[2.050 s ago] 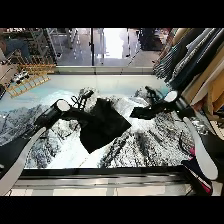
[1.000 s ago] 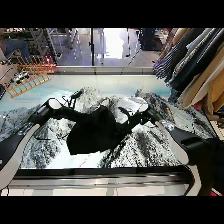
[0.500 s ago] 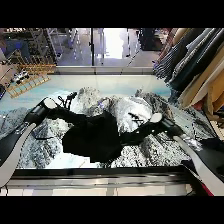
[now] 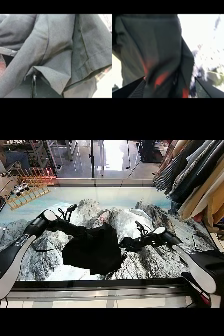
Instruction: Fold the clothes and pants, and hang the long-sleeved shirts on hangers.
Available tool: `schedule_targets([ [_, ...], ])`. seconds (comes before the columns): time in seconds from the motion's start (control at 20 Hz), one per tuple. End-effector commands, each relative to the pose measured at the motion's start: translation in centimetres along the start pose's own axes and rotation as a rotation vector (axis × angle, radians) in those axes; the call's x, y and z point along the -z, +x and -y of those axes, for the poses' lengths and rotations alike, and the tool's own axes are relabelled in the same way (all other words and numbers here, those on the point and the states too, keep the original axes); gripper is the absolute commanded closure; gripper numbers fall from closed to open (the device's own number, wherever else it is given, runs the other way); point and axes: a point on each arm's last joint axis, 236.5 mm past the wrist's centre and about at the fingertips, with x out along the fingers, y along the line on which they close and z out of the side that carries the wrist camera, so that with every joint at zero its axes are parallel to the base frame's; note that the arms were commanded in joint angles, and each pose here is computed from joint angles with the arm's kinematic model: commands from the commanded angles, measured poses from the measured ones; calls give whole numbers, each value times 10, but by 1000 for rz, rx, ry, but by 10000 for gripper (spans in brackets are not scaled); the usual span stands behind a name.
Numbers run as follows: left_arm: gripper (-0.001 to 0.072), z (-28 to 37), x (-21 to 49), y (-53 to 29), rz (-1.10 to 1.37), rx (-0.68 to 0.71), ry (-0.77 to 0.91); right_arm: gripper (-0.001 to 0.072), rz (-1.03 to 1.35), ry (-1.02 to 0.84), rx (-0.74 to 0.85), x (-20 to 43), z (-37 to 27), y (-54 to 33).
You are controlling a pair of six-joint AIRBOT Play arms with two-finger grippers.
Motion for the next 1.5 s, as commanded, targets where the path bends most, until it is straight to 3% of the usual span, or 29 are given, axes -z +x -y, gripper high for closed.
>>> schedule_targets([
  [0.0, 698, 0, 0, 0, 1, 0, 0, 3, -25, -42, -63, -11, -10, 27],
  [0.3, 698, 0, 0, 0, 0, 0, 0, 2, -167, -115, -119, -11, -47, 75],
  [0.4, 698, 0, 1, 0, -3, 2, 0, 49, -207, -119, -122, 0, -63, 91],
  [0.5, 698, 1, 4, 0, -15, 6, 0, 496, -219, -99, -112, 6, -75, 102],
  [0.55, 698, 2, 3, -2, -12, 6, 2, 626, -225, -100, -114, 8, -80, 103],
  [0.65, 698, 6, -3, -18, 11, 8, 13, 695, -211, -110, -117, 6, -93, 96],
  [1.05, 698, 46, -14, -166, 218, -30, 117, 700, 144, -227, 73, -54, -132, -62],
  [1.25, 697, 56, -2, -227, 322, -82, 138, 701, 387, -128, 99, -79, -113, -195],
  [1.45, 697, 53, 18, -259, 338, -114, 123, 701, 597, 29, 182, -60, -52, -333],
])
